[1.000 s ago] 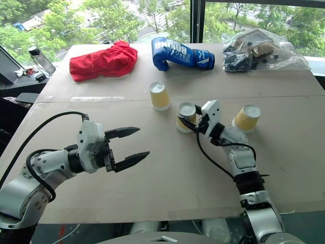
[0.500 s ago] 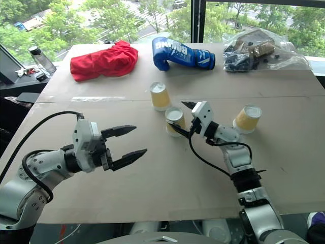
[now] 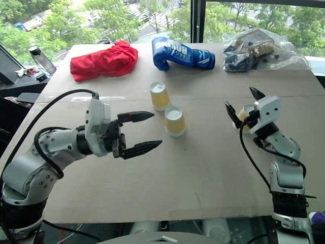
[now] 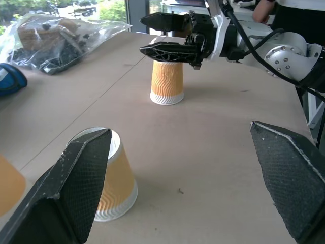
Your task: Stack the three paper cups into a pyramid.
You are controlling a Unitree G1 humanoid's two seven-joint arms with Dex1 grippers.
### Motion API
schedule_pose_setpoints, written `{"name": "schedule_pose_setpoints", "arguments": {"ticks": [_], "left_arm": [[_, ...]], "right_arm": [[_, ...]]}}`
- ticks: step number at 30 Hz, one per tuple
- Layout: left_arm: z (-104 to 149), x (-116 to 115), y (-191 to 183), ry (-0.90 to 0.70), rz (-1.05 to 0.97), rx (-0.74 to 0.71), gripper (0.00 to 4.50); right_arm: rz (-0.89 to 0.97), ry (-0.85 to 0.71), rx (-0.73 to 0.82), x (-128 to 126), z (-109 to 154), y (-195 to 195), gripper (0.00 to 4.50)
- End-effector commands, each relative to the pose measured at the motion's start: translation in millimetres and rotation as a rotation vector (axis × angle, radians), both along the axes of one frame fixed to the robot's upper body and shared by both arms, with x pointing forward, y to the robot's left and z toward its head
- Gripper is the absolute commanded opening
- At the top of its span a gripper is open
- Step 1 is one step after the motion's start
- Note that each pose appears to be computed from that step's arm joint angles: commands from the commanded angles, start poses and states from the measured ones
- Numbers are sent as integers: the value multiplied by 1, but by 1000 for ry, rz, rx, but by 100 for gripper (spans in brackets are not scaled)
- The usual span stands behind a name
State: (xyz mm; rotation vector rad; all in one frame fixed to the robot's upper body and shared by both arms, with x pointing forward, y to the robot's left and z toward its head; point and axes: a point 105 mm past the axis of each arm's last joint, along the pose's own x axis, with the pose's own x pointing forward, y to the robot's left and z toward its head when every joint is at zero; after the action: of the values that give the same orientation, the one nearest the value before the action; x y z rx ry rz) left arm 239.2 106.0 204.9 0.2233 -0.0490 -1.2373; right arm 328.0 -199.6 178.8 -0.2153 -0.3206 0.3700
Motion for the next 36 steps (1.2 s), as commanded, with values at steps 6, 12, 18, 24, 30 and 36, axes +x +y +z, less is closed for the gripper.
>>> {"name": "schedule_pose_setpoints", "arguments": {"ticks": [6, 12, 18, 24, 30, 36], "left_arm": [[10, 2, -7, -32, -31, 12, 450], [13, 7, -6, -60, 7, 11, 450], [13, 7, -7, -67, 3, 12, 450], [9, 6, -3, -67, 15, 33, 450], [1, 9, 11, -66, 75, 63, 450], [-2, 9, 31, -65, 133, 91, 450]], "right_arm": [[-173, 125, 138, 4, -28, -34, 447], [-185, 158, 182, 8, -34, -39, 447], [-177, 146, 204, 12, -31, -39, 447], [-130, 137, 196, 12, -29, -31, 211], [54, 124, 176, 14, -18, 12, 207], [257, 157, 120, 8, -15, 70, 207]]}}
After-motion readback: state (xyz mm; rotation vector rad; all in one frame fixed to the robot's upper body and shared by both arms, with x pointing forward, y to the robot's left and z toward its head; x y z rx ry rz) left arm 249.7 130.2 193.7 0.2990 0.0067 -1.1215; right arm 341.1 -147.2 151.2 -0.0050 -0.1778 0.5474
